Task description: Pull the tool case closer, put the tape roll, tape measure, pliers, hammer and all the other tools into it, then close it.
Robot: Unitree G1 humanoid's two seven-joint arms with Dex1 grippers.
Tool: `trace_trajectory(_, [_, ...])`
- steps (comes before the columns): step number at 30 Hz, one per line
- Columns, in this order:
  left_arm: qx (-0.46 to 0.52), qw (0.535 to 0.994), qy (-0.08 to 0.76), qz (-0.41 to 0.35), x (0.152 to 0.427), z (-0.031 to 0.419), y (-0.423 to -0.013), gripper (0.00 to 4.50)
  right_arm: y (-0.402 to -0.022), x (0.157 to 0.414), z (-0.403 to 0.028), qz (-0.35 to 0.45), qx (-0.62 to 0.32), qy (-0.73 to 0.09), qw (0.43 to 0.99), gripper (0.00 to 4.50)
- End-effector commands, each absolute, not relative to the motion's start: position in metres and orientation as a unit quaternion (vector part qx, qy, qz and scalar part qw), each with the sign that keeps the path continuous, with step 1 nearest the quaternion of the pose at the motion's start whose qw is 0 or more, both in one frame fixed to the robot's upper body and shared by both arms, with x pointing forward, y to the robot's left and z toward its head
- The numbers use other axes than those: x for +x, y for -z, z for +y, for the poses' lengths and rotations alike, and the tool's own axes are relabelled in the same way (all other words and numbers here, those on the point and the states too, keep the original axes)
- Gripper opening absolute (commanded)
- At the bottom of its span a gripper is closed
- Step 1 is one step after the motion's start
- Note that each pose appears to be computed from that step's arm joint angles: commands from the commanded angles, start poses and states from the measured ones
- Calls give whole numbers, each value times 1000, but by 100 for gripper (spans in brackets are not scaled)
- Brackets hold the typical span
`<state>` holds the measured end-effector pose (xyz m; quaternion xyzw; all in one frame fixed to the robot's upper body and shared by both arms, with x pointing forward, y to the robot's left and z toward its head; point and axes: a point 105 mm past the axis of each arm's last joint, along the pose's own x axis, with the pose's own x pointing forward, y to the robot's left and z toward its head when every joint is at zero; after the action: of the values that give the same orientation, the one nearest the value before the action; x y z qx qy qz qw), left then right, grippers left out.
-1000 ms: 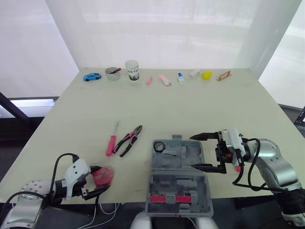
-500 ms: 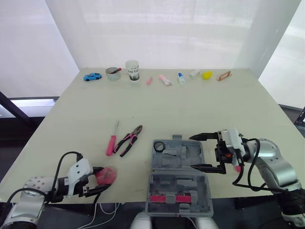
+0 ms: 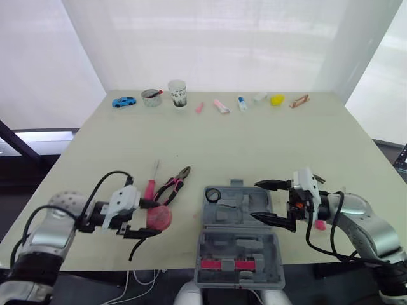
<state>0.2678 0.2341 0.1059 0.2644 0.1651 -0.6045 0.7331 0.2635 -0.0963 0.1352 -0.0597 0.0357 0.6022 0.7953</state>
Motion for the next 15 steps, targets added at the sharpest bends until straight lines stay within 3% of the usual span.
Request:
trace_trajectory(1, [274, 702, 644, 131, 280, 208, -129, 301, -143, 264, -91, 47, -39, -568, 820, 450])
trace_trajectory(5, [293, 665, 679, 105, 290, 181, -145, 301, -143, 259, -84, 86, 10, -554, 828, 450])
trace_trajectory(15, [320, 628, 708, 50, 315, 131, -165, 301, -152, 256, -66, 140, 124, -533, 825, 450])
